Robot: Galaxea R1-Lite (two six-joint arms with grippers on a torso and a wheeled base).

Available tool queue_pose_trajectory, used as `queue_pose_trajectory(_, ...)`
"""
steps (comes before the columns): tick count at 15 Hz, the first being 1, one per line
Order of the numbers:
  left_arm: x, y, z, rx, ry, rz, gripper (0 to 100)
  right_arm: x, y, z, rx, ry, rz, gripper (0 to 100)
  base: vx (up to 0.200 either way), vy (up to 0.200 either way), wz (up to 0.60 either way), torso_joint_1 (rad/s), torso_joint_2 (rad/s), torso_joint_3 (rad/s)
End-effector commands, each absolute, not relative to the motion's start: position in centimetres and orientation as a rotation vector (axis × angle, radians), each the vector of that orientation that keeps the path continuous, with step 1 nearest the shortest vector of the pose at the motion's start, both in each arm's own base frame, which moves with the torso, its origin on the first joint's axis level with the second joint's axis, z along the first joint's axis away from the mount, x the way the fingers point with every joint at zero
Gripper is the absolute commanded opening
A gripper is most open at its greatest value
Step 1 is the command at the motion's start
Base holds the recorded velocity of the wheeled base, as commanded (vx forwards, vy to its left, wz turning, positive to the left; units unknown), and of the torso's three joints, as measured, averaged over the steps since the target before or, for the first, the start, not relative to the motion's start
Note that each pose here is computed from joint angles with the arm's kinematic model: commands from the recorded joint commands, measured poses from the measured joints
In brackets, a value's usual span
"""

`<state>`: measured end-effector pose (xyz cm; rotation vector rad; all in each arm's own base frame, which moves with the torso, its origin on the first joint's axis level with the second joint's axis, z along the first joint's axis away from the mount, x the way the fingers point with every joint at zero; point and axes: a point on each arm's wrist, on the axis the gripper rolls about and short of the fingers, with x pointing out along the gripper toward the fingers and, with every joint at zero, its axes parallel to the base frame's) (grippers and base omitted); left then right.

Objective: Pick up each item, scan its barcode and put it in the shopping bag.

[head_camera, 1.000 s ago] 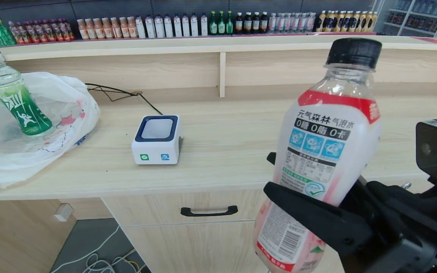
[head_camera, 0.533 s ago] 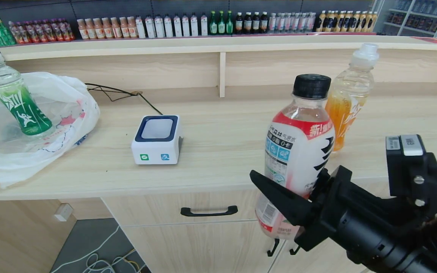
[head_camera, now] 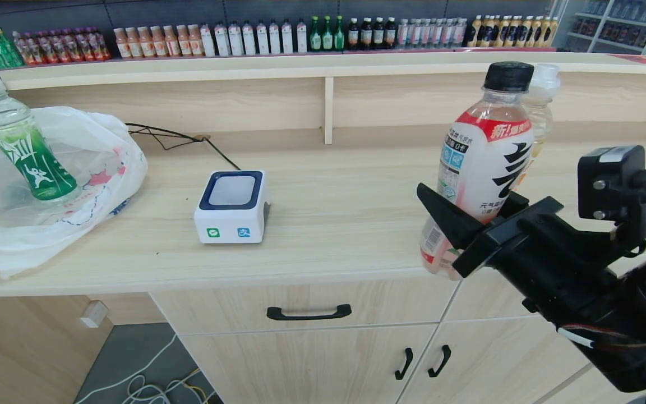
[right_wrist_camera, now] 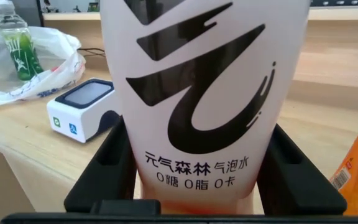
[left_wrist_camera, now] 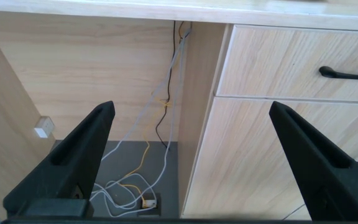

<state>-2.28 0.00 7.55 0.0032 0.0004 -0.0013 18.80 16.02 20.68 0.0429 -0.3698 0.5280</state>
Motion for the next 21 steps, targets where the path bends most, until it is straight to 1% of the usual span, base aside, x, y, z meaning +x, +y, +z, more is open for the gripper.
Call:
queue_pose_trajectory(1, -2.3, 0.0, 7.5, 0.003, 0.0, -0.002, 100, 19.3, 16.2, 20.9, 0.048, -0.381, 0.512, 0, 0.0, 0.0, 0.0, 0.0, 0.0, 0.0)
queue_pose_trajectory(2, -2.3, 0.0, 7.5, 0.003, 0.0, -0.002, 100, 19.4, 16.2, 20.8, 0.05, -0.376, 0.504, 0, 0.0, 0.0, 0.0, 0.0, 0.0, 0.0)
queue_pose_trajectory(7, -2.3, 0.0, 7.5, 0.003, 0.0, -0.002, 100, 19.3, 16.2, 20.8, 0.066, -0.368, 0.429, 0, 0.0, 0.2, 0.0, 0.0, 0.0, 0.003)
queue_pose_trajectory(11, -2.3, 0.0, 7.5, 0.002, 0.0, -0.002, 100, 18.1, 16.6, 20.6, 0.082, -0.359, 0.428, 0, 0.0, 0.2, 0.0, 0.012, 0.0, 0.001)
queue_pose_trajectory(13, -2.3, 0.0, 7.5, 0.002, 0.0, -0.002, 100, 18.3, 17.0, 21.3, 0.104, -0.374, 0.401, 0, 0.0, 0.2, 0.0, -0.012, 0.0, 0.005)
queue_pose_trajectory(21, -2.3, 0.0, 7.5, -0.003, 0.0, -0.002, 100, 18.2, 16.8, 21.7, 0.113, -0.389, 0.398, 0, 0.0, 0.2, 0.0, -0.002, 0.0, 0.001)
